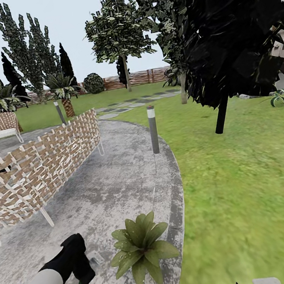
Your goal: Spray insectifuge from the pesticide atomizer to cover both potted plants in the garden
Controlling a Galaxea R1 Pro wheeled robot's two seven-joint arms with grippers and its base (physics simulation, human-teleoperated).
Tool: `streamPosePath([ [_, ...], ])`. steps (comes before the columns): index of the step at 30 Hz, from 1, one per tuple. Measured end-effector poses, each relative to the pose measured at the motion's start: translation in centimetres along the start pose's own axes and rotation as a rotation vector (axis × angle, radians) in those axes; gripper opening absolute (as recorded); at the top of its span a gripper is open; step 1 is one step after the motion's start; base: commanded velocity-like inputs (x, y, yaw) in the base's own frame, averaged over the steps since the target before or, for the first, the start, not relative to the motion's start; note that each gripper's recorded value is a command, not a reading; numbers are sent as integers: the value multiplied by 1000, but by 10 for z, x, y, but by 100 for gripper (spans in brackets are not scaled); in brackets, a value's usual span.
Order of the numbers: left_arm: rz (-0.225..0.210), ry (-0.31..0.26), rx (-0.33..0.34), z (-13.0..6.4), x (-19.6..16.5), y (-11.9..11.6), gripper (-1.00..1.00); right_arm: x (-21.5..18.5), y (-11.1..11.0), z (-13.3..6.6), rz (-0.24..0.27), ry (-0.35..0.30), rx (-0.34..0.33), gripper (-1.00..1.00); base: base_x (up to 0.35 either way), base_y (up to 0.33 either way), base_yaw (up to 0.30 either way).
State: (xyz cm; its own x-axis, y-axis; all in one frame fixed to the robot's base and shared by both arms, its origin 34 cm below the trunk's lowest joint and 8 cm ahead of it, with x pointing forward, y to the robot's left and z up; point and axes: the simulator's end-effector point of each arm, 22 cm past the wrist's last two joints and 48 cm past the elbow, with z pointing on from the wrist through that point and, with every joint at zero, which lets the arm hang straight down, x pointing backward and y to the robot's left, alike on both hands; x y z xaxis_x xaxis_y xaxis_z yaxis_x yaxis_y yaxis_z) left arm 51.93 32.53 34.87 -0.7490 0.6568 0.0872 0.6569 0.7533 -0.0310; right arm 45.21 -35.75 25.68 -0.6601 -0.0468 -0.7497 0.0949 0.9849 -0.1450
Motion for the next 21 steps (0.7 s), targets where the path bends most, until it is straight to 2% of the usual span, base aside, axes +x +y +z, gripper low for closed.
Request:
streamPosePath([
  [5, -2, -23, 14, -6, -13, -5, -100, 0, 0, 0, 0, 0, 0, 100, 0, 0, 0],
  [9, 8, -53, 44, -24, -31, -6, -100, 0, 0, 0, 0, 0, 0, 100, 0, 0, 0],
  [12, 13, -69, 40, -34, -40, -2, -100, 0, 0, 0, 0, 0, 0, 100, 0, 0, 0],
  [15, 35, -48, 26, -31, -36, -3, -100, 0, 0, 0, 0, 0, 0, 100, 0, 0, 0],
  [17, 74, -6, 6, -25, -28, -4, -100, 0, 0, 0, 0, 0, 0, 100, 0, 0, 0],
  [21, 80, 11, -1, -23, -22, -1, -100, 0, 0, 0, 0, 0, 0, 100, 0, 0, 0],
])
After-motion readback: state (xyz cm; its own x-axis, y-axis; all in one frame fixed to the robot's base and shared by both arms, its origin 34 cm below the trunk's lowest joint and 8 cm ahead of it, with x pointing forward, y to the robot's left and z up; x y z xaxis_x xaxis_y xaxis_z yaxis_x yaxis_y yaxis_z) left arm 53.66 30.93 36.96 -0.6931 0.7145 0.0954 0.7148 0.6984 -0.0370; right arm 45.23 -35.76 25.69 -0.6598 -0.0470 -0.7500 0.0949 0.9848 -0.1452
